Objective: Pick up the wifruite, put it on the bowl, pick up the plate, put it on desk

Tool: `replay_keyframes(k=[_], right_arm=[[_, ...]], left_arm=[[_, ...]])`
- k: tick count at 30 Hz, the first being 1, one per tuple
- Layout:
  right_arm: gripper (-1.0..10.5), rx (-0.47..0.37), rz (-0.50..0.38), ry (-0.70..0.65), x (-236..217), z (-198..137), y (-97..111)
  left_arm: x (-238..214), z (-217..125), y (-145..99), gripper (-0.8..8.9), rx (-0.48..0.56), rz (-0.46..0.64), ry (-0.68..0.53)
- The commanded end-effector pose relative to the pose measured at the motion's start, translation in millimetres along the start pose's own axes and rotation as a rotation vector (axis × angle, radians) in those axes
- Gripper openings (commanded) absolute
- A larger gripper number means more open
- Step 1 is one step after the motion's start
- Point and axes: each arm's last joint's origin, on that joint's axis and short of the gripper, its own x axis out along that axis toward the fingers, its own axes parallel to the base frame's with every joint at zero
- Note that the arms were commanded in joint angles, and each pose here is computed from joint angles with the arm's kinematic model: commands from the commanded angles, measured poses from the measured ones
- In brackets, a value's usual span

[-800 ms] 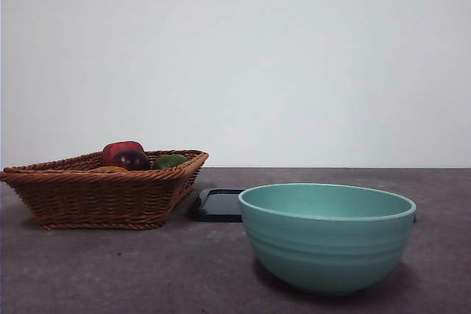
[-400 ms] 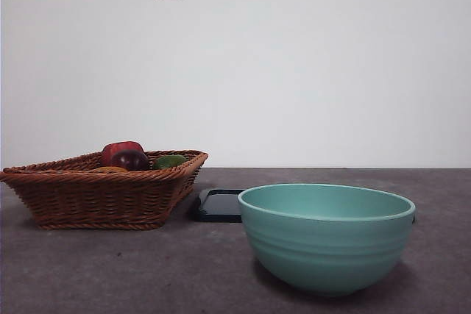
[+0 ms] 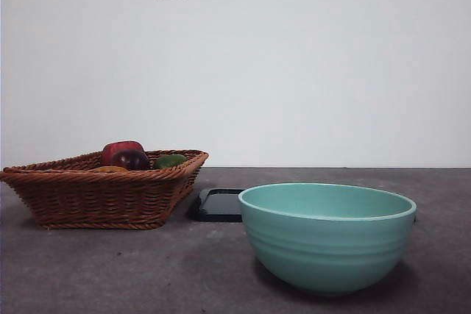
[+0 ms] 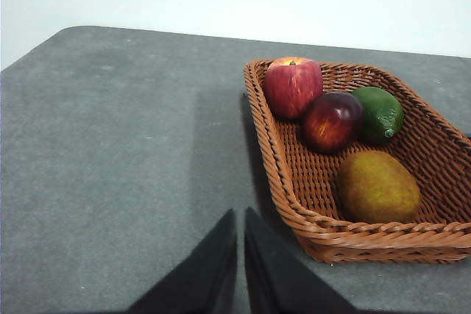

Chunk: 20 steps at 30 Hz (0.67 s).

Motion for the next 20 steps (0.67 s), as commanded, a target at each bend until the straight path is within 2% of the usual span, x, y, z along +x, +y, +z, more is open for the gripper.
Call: replay_keyframes(k=[1,4,9,14,20], right_arm=[[0.1,0.036,-0.029,0.015,5,-17,-2],[0.1,0.046,-0.06,0.046,7,-33,-3],[0.1,0.07,-0.064,0.068,9,-50,-2],[0.1,0.13,-0.15,0.095,11,-63,-4],[0.1,0.132,-0.205,0.121,11,-67,-5]], left_arm=[[2,-7,1,0.16,0.015,0.007,0.026],[2,-7,1,0.16,0.015,0.007,0.025],[2,-7,1,0.16,0.015,0.008,0.025],[2,-7,1,0.16,0.015,0.007,0.025],[2,-7,1,0.16,0.015,0.008,0.025]])
